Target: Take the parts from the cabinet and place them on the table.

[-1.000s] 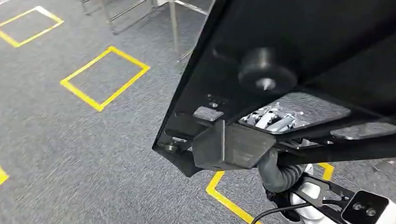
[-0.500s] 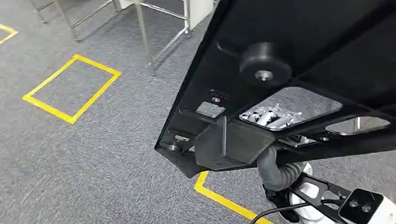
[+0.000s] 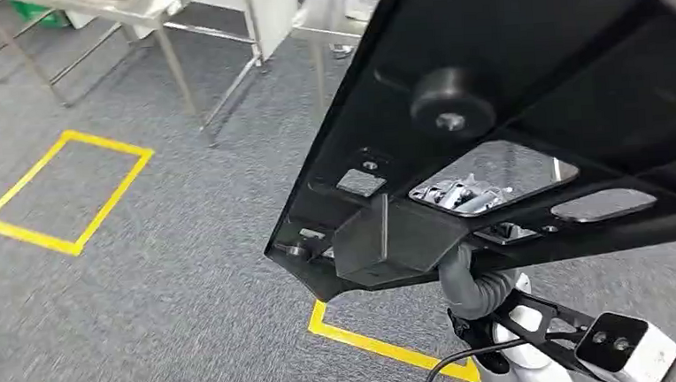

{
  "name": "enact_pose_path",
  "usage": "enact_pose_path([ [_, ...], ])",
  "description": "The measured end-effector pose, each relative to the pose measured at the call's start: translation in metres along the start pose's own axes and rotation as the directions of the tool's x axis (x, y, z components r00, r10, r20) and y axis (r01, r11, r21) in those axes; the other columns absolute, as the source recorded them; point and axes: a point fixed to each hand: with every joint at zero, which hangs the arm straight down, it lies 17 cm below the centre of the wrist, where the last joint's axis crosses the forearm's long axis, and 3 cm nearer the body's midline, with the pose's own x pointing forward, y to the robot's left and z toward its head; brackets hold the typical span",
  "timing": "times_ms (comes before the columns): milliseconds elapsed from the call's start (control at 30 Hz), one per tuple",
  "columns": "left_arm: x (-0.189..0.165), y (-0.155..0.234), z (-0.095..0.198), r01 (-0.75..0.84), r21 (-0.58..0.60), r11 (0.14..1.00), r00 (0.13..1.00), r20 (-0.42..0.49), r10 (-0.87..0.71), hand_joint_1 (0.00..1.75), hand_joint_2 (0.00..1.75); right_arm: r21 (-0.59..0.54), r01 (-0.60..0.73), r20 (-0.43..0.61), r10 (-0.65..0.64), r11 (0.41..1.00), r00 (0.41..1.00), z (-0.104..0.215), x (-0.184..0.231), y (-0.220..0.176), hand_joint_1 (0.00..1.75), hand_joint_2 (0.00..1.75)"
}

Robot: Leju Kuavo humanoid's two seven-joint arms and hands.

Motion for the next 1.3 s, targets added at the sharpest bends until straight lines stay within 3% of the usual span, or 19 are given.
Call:
enact_pose_path([
  [1300, 0.009, -0.009, 0.001, -0.012, -0.034, 0.999, 0.999, 0.038, 0.013, 0.0, 1.75, -0.032, -0.074, -0.006, 0.074, 0.997, 0.997, -0.006, -0.009, -0.005, 1.75, 1.75],
])
